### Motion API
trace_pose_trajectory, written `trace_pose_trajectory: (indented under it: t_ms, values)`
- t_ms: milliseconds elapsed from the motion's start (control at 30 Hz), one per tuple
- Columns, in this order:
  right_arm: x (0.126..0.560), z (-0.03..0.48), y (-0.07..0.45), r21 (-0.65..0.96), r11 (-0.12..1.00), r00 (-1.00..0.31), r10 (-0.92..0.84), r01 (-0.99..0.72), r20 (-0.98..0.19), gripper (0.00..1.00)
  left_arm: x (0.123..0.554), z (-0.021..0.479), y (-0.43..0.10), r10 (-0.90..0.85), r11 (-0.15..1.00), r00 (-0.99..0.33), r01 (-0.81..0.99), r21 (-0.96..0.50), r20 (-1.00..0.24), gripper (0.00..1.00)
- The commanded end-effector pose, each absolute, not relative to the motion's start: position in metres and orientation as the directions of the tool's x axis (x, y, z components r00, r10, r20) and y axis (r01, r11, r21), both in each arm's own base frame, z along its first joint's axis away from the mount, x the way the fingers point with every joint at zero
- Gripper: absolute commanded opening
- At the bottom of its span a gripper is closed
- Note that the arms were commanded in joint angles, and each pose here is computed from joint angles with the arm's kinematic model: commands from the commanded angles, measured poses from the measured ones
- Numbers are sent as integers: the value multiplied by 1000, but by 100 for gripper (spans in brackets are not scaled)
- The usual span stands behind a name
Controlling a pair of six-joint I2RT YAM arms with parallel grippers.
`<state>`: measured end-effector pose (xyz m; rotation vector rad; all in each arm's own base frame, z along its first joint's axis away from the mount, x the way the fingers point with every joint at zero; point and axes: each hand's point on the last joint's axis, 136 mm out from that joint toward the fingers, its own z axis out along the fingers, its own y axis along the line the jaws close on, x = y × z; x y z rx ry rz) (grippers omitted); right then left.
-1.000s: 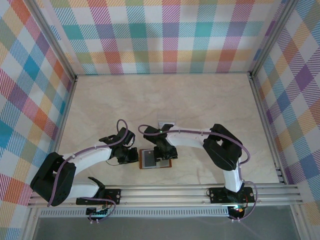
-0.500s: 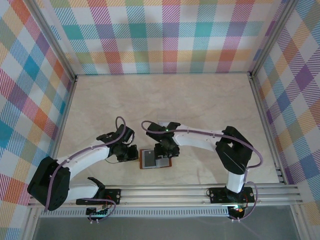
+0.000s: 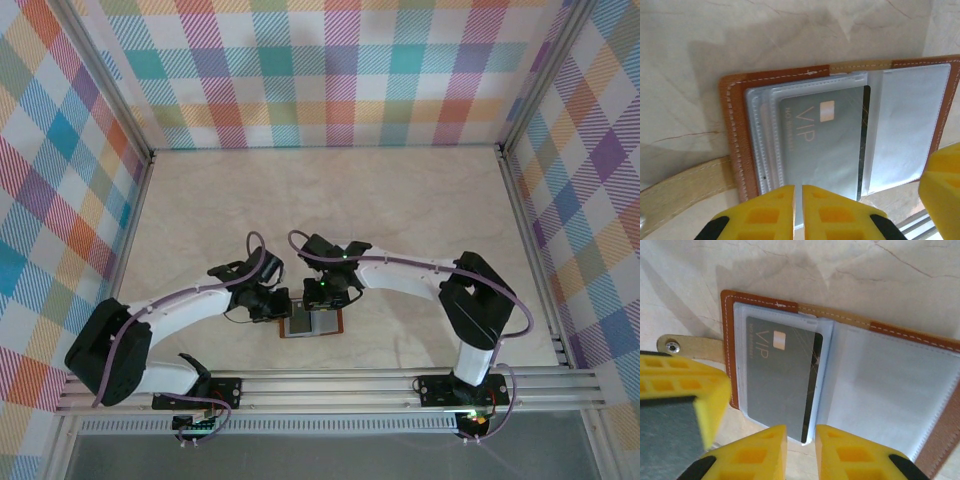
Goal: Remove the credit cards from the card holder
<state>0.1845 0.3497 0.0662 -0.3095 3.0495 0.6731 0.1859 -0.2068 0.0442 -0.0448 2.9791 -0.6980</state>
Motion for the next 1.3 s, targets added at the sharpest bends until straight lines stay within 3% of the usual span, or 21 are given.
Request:
trace_pose_trajectory:
  t_ms: [0, 700, 1267]
  values:
    - [183, 65, 366, 505, 846, -982, -190, -174, -19, 24, 191, 51, -223, -38, 880, -997, 0, -475, -72, 13]
    - [182, 47, 365, 525, 842, -986, -163, -127, 23, 23, 186, 13, -191, -16, 959, -998, 2, -284, -59, 13]
    - [188, 25, 360, 502, 859, -986, -154, -101, 64, 18, 179, 6, -183, -15, 966, -999, -3, -259, -43, 12]
